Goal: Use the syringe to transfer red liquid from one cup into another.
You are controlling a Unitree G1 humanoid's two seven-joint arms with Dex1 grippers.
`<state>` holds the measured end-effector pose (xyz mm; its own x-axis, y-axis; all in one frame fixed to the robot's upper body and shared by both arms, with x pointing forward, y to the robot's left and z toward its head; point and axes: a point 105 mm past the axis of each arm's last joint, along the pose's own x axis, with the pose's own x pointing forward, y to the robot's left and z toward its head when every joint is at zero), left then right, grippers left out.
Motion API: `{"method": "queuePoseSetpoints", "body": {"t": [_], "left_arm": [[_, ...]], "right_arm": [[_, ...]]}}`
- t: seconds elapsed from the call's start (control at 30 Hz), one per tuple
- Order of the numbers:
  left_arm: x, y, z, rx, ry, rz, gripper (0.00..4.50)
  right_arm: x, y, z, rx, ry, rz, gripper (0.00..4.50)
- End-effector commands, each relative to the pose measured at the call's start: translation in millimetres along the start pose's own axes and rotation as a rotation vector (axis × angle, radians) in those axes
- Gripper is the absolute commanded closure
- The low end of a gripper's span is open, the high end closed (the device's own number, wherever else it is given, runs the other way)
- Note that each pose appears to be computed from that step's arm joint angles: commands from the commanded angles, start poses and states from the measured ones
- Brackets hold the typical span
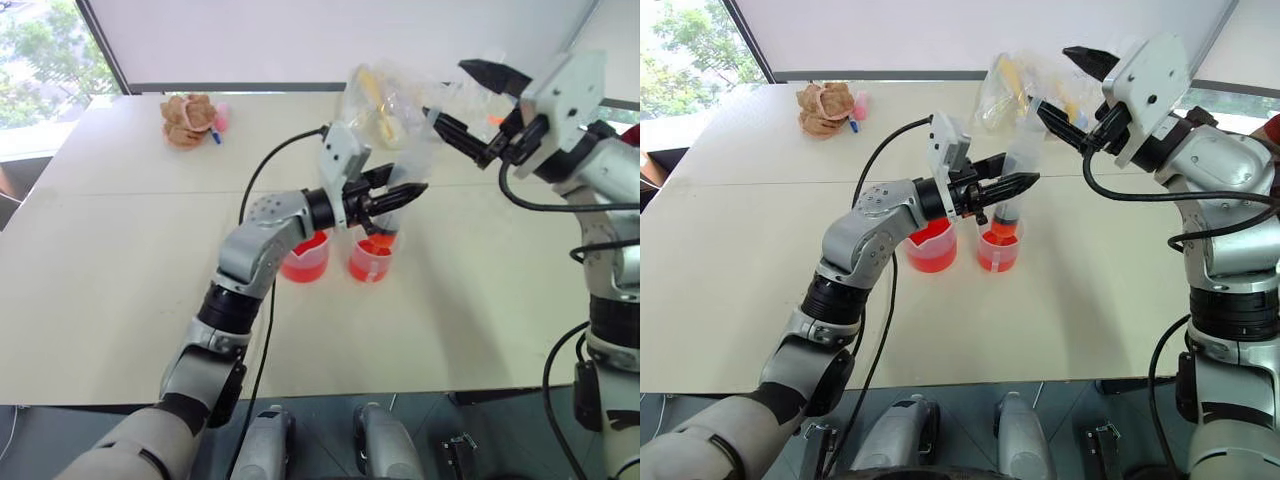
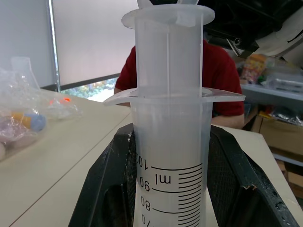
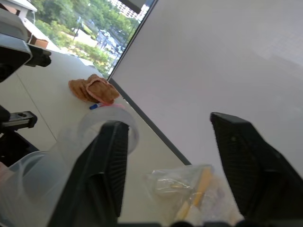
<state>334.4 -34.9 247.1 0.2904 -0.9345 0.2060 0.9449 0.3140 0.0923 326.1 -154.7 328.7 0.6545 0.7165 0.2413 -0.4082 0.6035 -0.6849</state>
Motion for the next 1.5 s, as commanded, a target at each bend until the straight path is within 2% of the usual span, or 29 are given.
{"method": "queuePoseSetpoints", "body": {"t": [0.03,0.1,0.3,0.57,1.03,1.17,1.3,1.4,1.5], "left_arm": [[6,-13,18,0.061,-0.058,-0.049,3.09],[7,-12,19,0.059,-0.063,-0.039,3.09],[10,-5,31,0.061,-0.100,-0.027,3.09],[12,5,52,0.061,-0.161,0.004,3.09],[10,7,66,0.081,-0.194,0.007,3.09],[9,7,66,0.076,-0.192,0.003,3.09],[7,5,67,0.067,-0.196,-0.006,3.09],[4,7,71,0.053,-0.206,0.004,3.09],[0,12,78,0.023,-0.229,0.020,3.09]], "right_arm": [[1,-7,17,-0.021,-0.061,-0.022,3.62],[2,-5,19,-0.012,-0.070,-0.011,4.48],[3,17,19,0.046,-0.053,0.087,4.48],[4,63,2,0.183,-0.007,0.209,4.48],[4,84,-11,0.264,0.016,0.229,4.48],[3,76,-13,0.271,0.019,0.190,4.48],[-3,55,-9,0.248,0.013,0.118,3.18],[-9,36,-3,0.224,0.010,0.042,1.71],[-23,18,4,0.253,-0.006,-0.031,1.71]]}}
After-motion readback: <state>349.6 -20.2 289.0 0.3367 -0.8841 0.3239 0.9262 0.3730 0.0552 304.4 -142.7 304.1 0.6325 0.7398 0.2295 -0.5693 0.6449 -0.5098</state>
